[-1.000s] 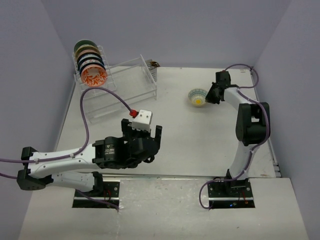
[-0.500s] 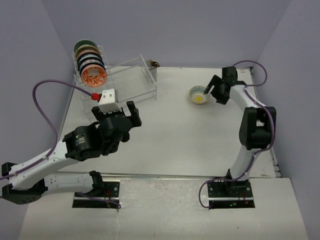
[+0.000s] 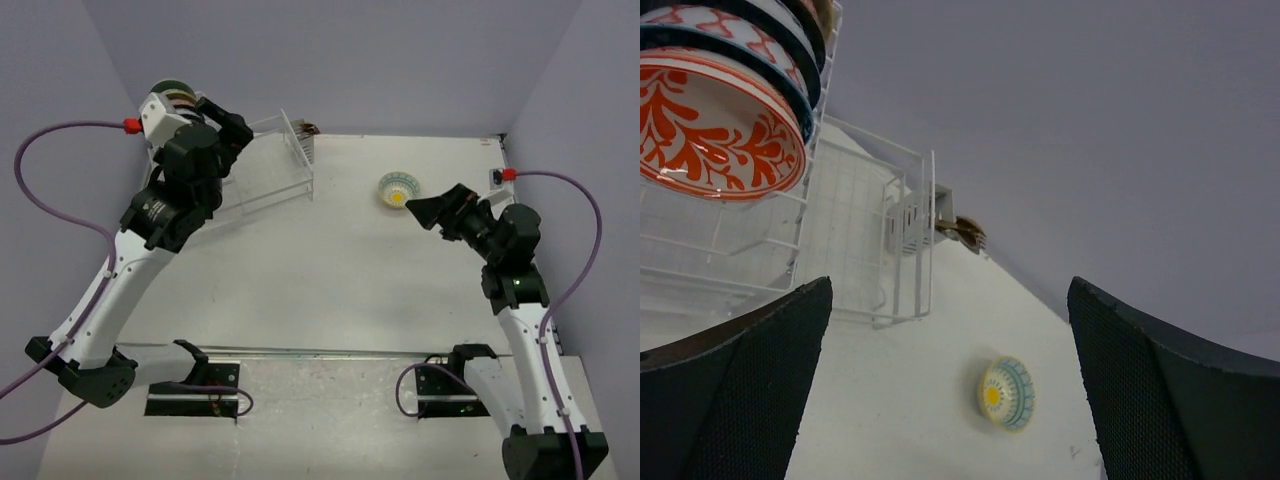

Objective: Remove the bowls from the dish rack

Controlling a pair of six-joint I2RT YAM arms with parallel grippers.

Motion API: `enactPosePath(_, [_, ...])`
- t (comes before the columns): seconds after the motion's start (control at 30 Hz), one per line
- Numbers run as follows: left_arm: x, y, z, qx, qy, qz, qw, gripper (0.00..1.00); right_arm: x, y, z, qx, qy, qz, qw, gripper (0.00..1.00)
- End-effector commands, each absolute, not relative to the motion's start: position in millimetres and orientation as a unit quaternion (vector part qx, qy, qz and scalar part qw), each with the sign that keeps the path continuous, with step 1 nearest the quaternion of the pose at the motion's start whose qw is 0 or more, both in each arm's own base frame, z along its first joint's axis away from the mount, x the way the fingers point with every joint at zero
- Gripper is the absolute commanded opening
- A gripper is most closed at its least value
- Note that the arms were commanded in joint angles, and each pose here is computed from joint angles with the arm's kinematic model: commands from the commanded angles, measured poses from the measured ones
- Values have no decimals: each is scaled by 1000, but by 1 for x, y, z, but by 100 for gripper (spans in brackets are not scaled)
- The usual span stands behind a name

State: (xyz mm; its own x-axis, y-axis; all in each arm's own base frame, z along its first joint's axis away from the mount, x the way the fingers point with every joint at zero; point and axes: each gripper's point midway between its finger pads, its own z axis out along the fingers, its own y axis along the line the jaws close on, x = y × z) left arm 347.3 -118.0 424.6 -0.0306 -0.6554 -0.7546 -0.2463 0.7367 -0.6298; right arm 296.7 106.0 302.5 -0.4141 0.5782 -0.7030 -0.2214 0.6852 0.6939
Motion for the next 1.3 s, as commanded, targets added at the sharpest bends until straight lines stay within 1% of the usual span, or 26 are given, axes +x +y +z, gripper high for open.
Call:
enactPosePath(0.0, [352, -94, 454, -424, 607, -233, 631, 99, 255, 141, 300, 58, 735, 481, 474, 99])
enactPosePath(0.07, [359, -80, 443, -467, 585, -241, 618, 99, 241, 144, 291, 56, 734, 493, 463, 99])
enactPosePath(0.17, [370, -62, 426, -516, 567, -245, 593, 99, 221, 144, 295, 48, 724, 498, 475, 99])
enactPosePath(0.23, [377, -47, 415, -540, 554, -239, 586, 98, 212, 141, 304, 41, 717, 487, 497, 99])
enactPosePath(0.3, [385, -42, 410, -543, 555, -244, 581, 95, 204, 138, 307, 38, 717, 478, 506, 99])
enactPosePath(0.4, [403, -34, 401, -541, 565, -258, 567, 95, 198, 137, 307, 44, 718, 476, 507, 99])
enactPosePath(0.53, [413, -26, 382, -553, 576, -260, 543, 94, 180, 141, 322, 30, 696, 497, 518, 99])
enactPosePath(0.63, [416, -16, 375, -559, 571, -253, 545, 91, 172, 141, 331, 28, 685, 503, 526, 99])
enactPosePath(0.73, [424, -10, 387, -546, 561, -250, 570, 89, 165, 139, 339, 22, 676, 500, 541, 99])
enactPosePath(0.8, [427, -6, 382, -550, 565, -240, 565, 88, 162, 140, 340, 18, 675, 499, 543, 99])
enactPosePath(1.0, [437, 1, 363, -562, 567, -227, 559, 76, 164, 139, 334, 16, 679, 492, 545, 99])
enactPosePath(1.07, [438, 1, 358, -563, 568, -227, 556, 68, 166, 138, 333, 15, 680, 488, 547, 99])
enactPosePath(1.1, [437, 1, 359, -563, 565, -227, 558, 63, 167, 138, 332, 15, 681, 488, 546, 99])
enactPosePath(1.17, [437, 3, 358, -563, 562, -227, 562, 58, 169, 138, 329, 16, 684, 486, 544, 99])
enactPosePath(1.23, [438, 4, 359, -560, 560, -225, 568, 47, 170, 138, 328, 15, 685, 484, 545, 99])
enactPosePath(1.27, [439, 5, 359, -559, 559, -224, 571, 45, 171, 137, 328, 15, 685, 483, 545, 99])
